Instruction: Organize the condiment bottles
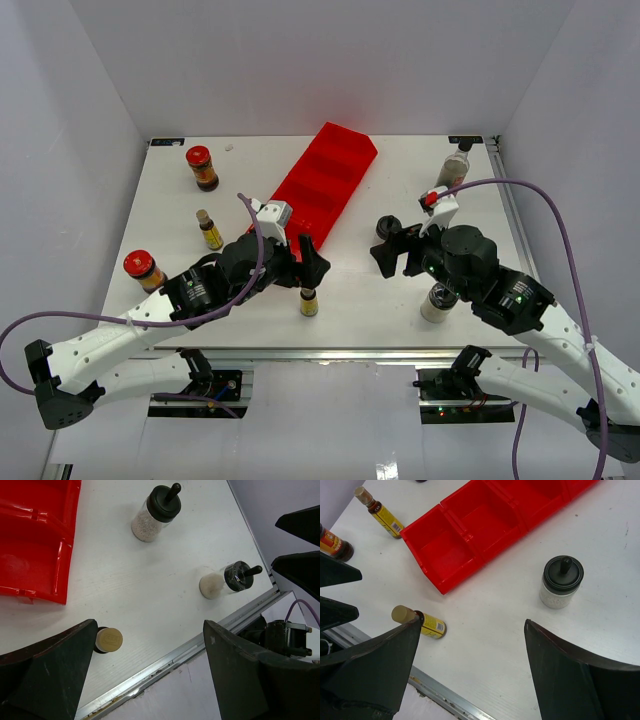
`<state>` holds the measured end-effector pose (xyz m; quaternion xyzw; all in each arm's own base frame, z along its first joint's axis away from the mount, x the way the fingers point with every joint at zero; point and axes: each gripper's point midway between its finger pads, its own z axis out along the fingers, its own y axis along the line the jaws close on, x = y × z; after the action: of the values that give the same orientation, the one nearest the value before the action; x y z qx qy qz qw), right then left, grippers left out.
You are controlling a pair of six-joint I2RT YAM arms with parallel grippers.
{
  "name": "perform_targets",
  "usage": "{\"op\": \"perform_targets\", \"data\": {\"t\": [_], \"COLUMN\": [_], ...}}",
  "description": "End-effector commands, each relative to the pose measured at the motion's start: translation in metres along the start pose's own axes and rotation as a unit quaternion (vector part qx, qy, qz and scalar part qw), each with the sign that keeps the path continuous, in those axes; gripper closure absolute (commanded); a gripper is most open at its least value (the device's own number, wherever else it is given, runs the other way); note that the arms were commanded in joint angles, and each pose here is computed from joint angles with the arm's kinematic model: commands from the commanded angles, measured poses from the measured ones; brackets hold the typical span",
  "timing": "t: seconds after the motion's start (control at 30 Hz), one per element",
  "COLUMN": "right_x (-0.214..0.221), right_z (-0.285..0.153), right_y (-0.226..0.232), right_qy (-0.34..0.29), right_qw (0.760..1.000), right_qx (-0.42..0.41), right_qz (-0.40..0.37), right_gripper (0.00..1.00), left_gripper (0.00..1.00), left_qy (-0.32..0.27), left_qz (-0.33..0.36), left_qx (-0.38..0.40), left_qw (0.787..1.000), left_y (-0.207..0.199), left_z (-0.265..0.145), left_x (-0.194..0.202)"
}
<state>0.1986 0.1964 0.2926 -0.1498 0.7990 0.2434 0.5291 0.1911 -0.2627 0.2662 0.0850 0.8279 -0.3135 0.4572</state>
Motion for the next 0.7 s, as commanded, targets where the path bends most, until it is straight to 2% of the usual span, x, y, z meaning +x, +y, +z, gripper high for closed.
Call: {"op": "perform_targets", "data": {"t": [0.0,0.5,0.67], "right_x": [-0.006,-0.014,-0.04], "right_z": [-0.003,-0.006,0.0], "right_y": [0.002,-0.013,-0.031], "right_qy": [-0.015,-0.036,-0.064], "right_qw": [1.0,0.999,0.993], "right_qx": [-0.006,0.032,0.103], "right_qz": [0.01,0.011,-0.008], "right_gripper": [0.1,0.1,0.07], "left_gripper": [0.02,0.02,0.02], "left_qy": [-0.01,-0.016,-0.022], "left_qz": [-0.006,-0.002,0.006], "left_qx": [-0.003,-0.019,-0.03], "left_qw": [1.0,1.0,0.999], "left_y": [0.003,0.014,0.022], "left_z": [-0.004,-0.012,-0.016], "left_x": [-0.003,-0.002,-0.002]}}
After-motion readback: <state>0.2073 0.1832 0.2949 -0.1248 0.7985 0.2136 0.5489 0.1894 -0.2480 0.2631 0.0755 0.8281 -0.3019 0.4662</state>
